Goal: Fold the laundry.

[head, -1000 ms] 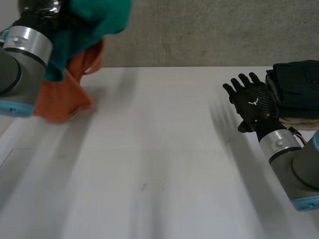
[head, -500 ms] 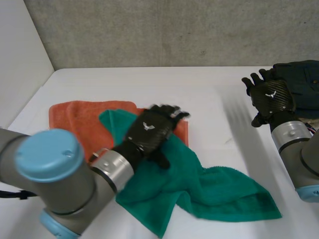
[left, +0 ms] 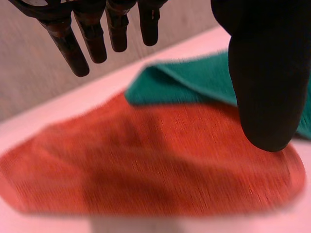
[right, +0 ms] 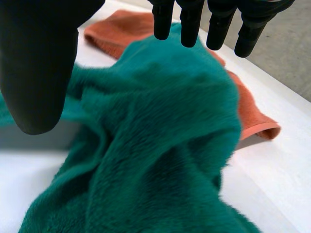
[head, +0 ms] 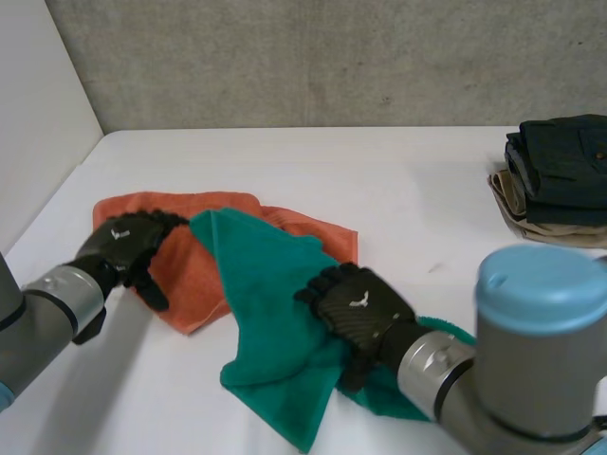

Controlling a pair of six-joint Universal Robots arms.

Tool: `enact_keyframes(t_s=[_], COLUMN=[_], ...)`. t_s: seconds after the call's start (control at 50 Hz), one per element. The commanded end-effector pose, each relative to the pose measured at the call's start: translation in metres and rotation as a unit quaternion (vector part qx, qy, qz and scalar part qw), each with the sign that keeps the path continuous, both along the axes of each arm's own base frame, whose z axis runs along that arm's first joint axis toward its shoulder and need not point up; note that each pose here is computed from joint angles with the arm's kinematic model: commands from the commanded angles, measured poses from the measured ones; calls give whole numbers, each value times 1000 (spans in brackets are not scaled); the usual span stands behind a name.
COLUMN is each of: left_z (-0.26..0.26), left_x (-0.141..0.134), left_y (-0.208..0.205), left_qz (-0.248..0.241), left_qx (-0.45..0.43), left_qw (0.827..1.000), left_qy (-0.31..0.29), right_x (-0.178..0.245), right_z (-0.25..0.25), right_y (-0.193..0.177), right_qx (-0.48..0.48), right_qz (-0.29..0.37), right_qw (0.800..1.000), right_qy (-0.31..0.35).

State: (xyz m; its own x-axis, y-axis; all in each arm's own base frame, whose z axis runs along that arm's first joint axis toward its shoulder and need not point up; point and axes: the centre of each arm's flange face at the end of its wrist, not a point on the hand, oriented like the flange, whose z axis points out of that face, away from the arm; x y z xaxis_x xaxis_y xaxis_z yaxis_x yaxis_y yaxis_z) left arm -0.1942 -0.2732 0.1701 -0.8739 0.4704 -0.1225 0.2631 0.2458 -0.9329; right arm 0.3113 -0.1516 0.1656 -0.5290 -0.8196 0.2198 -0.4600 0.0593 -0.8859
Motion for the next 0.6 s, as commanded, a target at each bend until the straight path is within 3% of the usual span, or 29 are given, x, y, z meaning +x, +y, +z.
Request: enact_keyframes(t_s=[0.02,0.18,0.42,0.56,0.6], left_z=[-21,-34,-60,-61,-50], left_x=[-1,-6,-13,-14,-11], left_y=[0,-16,-28,-37,-53], left_qz=[-10,-17,-53,-48,-27], left_qx=[25,-14,-51,-62,-96], left_qw=[999,999,991,990,987], left_qy=[-19,-25,-112,-120,-123], right_x=[7,8,-10,-16,-18], right_z=[-33,-32,13,18,22], right_y=[4,-8,-32,-44,-49], right_qx=[-46,-112,-134,-141,-147], right_qz=[1,-16,-81,-99,-108], right_qw=[999,993,985,982,980], right_qy=[27,14,-74,-75,-78])
